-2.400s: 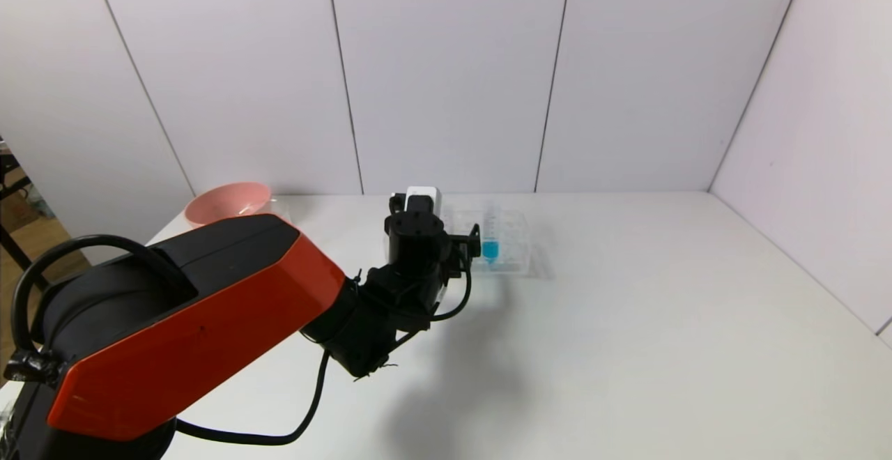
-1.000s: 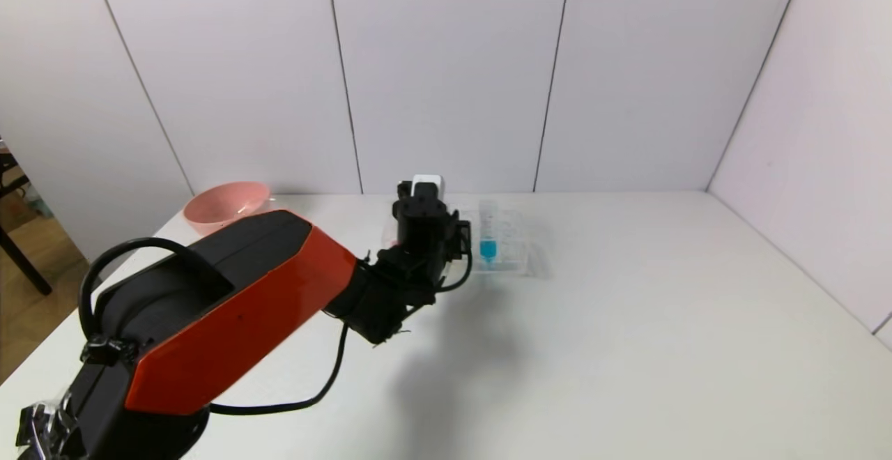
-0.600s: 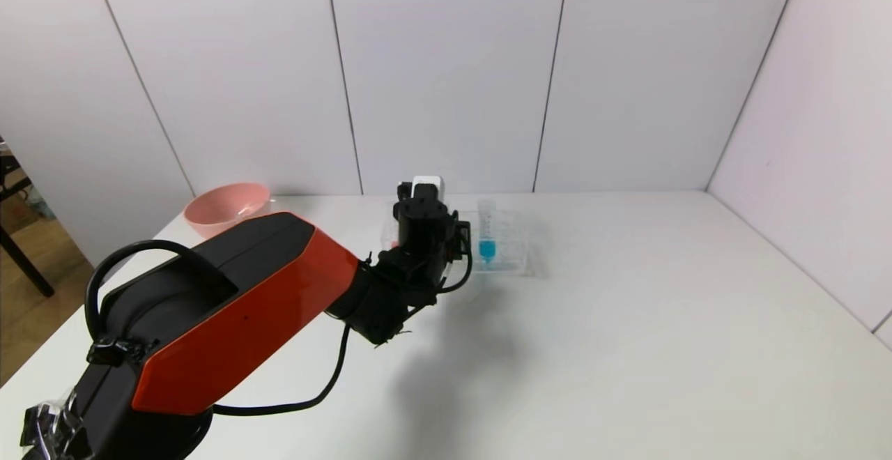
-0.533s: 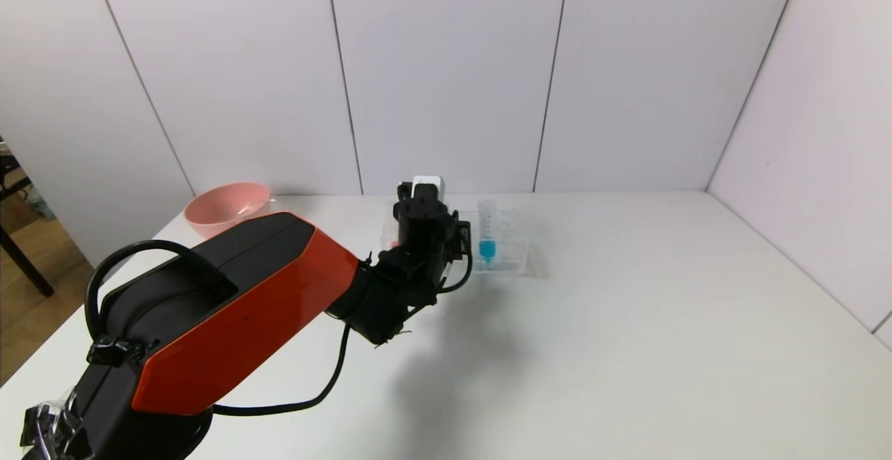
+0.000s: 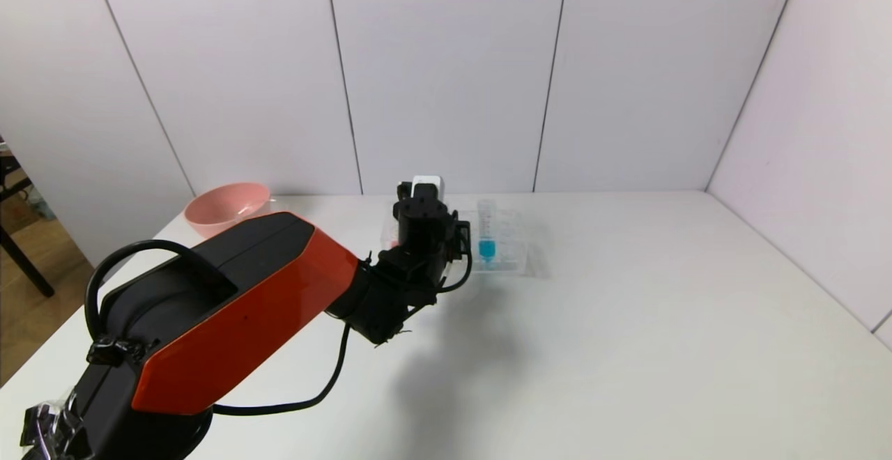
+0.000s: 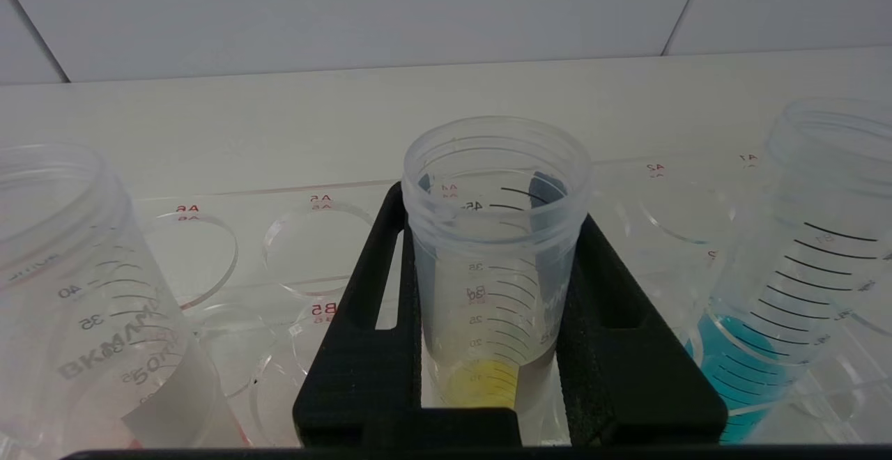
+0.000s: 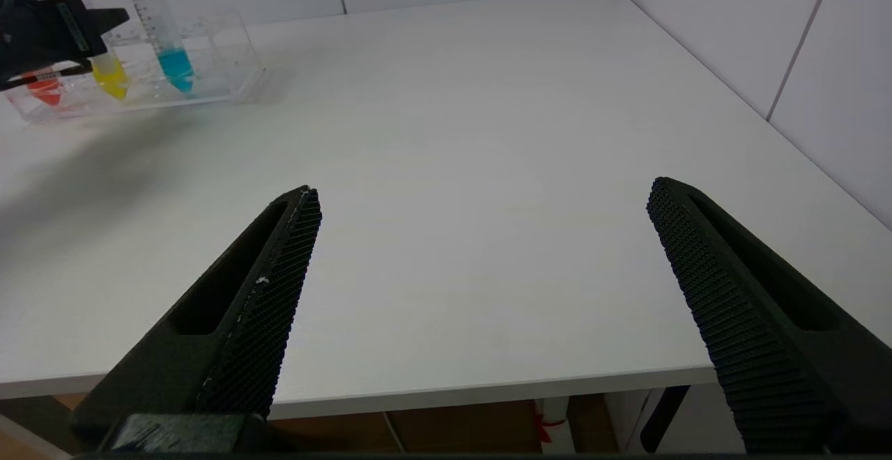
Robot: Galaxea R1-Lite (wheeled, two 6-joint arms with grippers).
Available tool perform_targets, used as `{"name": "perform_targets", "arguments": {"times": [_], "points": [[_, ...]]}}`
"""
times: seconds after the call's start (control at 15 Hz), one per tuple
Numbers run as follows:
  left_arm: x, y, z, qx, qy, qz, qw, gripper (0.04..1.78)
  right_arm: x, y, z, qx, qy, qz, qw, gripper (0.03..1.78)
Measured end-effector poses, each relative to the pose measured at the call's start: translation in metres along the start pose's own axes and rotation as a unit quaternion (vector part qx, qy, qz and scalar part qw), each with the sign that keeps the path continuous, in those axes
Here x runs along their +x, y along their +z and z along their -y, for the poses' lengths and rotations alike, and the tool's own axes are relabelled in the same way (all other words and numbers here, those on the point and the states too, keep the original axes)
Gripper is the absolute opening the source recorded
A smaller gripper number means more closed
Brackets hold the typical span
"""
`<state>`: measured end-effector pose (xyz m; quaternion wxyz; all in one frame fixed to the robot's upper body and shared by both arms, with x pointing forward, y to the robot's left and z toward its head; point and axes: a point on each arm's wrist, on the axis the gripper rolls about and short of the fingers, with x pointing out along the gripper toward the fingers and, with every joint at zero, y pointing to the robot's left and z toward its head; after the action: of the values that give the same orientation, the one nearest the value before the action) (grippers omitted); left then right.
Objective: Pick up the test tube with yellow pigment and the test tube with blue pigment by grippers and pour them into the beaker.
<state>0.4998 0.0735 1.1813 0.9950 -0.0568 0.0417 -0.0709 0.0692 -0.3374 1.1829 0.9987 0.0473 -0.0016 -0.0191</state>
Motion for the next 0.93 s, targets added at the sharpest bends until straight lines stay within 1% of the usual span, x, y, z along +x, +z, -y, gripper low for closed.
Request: {"name": "perform_targets", "arguments": {"times": [0.4, 0.67, 0.93], "points": [[-0.003, 0.002, 0.001, -0.001, 0.0, -0.001, 1.0, 0.55, 0.0, 0.0, 0.0, 0.0, 0.0, 0.0, 1.0, 1.71], [-0.009, 0.012, 0.002, 0.012, 0.006, 0.004, 1.0, 0.55, 0.0, 0.0, 0.0, 0.0, 0.0, 0.0, 1.0, 1.71], [-0.02, 0.027, 0.011, 0.015, 0.005, 0.009, 1.0, 0.55, 0.0, 0.0, 0.0, 0.0, 0.0, 0.0, 1.0, 1.71]]}}
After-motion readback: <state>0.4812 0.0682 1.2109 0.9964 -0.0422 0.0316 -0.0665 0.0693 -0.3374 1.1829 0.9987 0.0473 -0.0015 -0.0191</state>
